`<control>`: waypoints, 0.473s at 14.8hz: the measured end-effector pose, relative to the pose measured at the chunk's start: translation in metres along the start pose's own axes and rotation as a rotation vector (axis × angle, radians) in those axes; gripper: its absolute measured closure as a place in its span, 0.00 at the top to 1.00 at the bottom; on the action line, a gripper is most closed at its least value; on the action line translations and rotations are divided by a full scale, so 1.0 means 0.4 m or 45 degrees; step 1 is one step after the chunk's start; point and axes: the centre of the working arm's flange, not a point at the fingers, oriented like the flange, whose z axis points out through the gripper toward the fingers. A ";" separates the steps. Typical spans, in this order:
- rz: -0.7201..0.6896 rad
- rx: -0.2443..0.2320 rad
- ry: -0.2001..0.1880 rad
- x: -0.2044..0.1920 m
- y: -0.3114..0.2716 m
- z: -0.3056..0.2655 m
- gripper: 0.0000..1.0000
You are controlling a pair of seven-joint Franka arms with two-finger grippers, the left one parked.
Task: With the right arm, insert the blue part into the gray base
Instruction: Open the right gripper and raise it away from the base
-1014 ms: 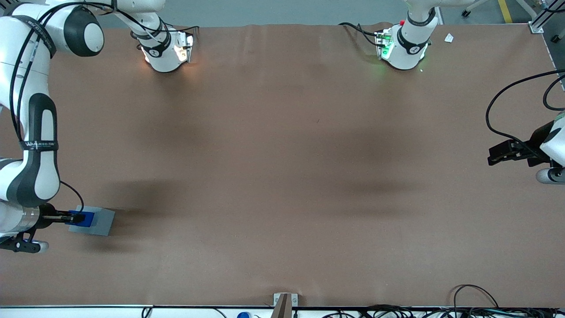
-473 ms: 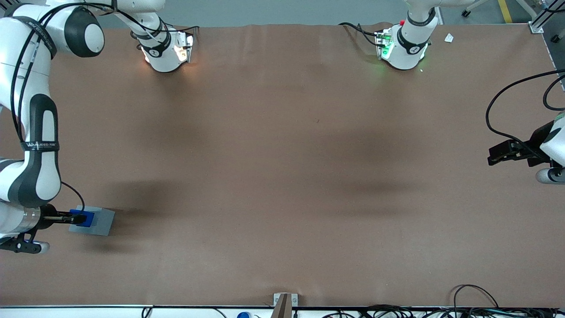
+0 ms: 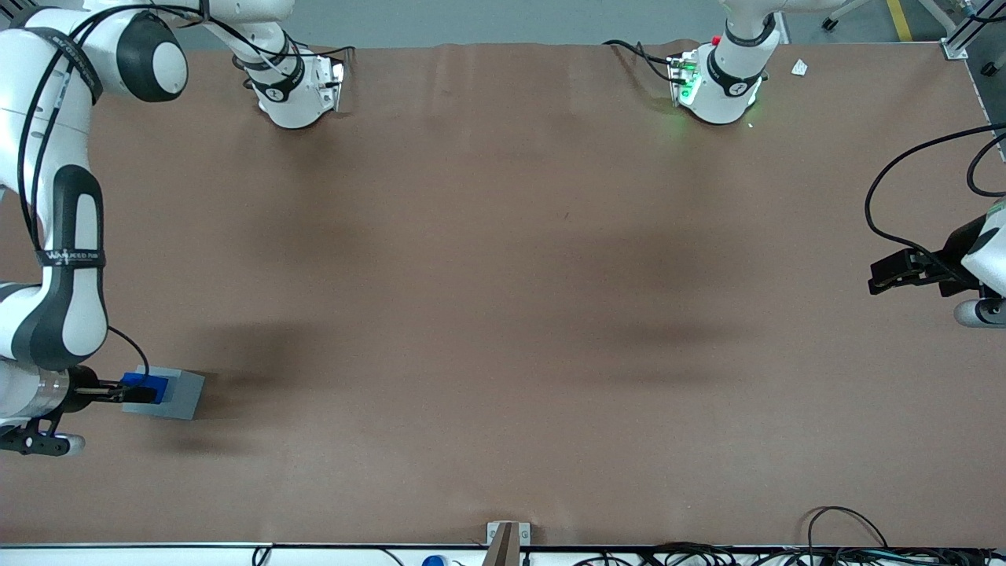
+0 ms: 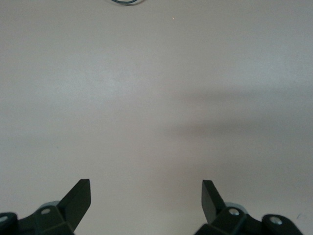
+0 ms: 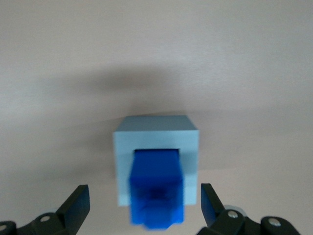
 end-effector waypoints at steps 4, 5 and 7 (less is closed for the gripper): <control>-0.026 0.004 0.095 -0.061 -0.053 -0.294 1.00; -0.012 0.009 0.096 -0.098 -0.056 -0.376 1.00; 0.014 0.020 0.106 -0.174 -0.072 -0.517 1.00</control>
